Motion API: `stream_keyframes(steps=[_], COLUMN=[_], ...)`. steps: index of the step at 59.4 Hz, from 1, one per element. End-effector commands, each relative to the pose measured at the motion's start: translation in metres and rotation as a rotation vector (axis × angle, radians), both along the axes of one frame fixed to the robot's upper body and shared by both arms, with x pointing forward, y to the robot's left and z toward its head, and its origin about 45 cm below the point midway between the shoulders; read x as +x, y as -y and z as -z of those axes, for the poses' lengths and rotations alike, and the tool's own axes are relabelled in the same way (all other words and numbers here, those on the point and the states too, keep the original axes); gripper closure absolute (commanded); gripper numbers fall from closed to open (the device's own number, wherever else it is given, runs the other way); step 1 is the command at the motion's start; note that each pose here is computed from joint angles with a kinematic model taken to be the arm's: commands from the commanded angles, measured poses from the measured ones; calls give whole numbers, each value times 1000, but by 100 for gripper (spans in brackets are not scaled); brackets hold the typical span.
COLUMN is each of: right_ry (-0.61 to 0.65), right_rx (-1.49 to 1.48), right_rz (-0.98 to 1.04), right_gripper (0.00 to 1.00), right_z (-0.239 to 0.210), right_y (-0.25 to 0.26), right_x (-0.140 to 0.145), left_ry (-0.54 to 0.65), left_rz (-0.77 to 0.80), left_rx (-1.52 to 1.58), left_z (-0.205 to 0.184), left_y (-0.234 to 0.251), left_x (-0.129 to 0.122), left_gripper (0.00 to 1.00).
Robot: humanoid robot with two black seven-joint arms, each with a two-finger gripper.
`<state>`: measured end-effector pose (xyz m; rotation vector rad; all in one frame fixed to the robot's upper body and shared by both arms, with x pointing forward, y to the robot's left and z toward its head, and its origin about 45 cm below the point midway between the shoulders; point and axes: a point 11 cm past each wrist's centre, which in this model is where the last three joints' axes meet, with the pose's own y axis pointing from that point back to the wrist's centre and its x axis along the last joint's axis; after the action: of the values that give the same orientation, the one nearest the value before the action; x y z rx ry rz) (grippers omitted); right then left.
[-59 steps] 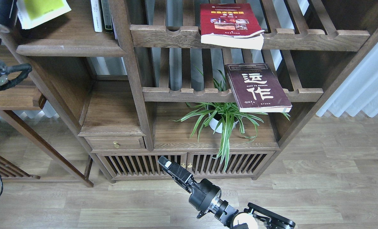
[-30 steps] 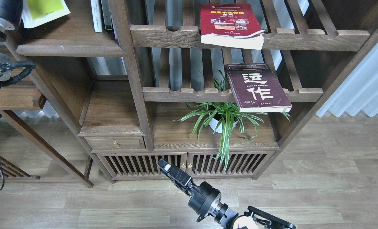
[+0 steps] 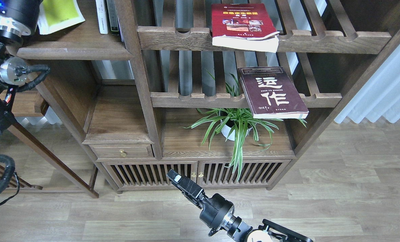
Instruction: Organize books on shelf
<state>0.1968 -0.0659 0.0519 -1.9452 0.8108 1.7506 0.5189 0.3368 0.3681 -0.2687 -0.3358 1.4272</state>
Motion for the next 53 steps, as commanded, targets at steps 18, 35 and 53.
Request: stream_keyframes(steps=[18, 35, 53], right_ry=[1, 3, 4], right_rx=[0, -2, -2], right_rz=[0, -2, -2], right_gripper=[26, 26, 26], right_z=[0, 0, 0], right_y=[0, 0, 0], right_x=[1, 0, 1], left_ry=[-2, -2, -16], left_rz=[37, 58, 72], left_rx=[8, 12, 17], left_z=[3, 7, 17], left_y=[13, 19, 22], left_x=[0, -3, -7], left_gripper=[89, 78, 66])
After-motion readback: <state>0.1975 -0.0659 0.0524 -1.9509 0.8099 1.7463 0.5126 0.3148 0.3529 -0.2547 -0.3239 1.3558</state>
